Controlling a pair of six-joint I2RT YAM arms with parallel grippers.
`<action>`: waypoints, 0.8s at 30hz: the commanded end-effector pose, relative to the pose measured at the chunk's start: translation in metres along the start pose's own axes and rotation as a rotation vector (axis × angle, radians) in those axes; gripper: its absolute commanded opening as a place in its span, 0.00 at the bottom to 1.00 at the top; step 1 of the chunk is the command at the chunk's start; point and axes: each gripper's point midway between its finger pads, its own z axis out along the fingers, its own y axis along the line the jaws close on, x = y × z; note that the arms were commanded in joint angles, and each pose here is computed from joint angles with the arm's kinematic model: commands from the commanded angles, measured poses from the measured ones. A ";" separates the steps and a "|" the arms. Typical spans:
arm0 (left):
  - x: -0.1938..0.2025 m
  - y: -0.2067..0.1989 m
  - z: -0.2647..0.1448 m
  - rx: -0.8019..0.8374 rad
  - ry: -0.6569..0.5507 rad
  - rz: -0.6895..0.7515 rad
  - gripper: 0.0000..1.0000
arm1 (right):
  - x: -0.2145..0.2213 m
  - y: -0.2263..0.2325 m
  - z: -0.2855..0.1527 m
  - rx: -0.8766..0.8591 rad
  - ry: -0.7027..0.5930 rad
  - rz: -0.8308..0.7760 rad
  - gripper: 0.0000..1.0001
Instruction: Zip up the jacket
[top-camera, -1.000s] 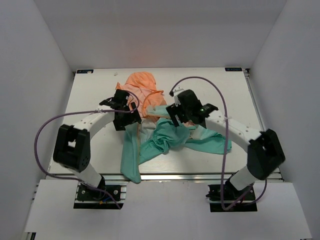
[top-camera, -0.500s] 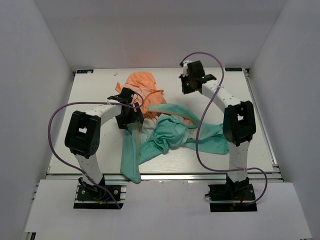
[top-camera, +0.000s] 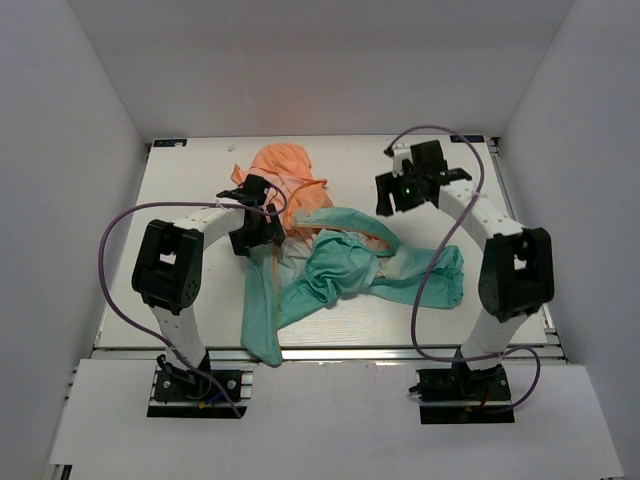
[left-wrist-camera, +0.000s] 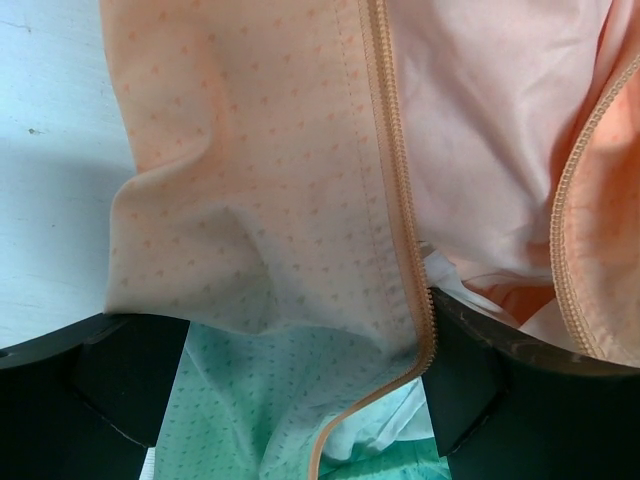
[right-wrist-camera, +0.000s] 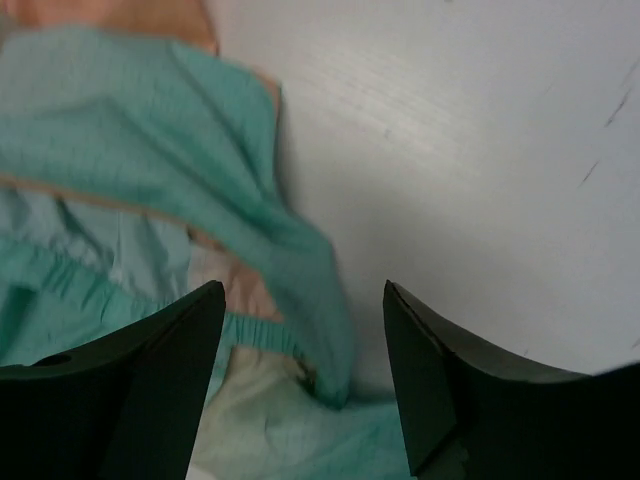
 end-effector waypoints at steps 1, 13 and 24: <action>-0.004 0.004 -0.001 -0.013 -0.025 0.002 0.98 | 0.043 0.008 -0.022 0.020 0.025 -0.042 0.71; 0.005 0.009 -0.002 -0.015 -0.017 -0.007 0.98 | 0.080 0.008 0.033 0.095 0.164 0.057 0.26; 0.009 0.029 -0.005 -0.113 -0.017 -0.010 0.98 | -0.085 -0.088 0.016 0.295 -0.094 0.345 0.00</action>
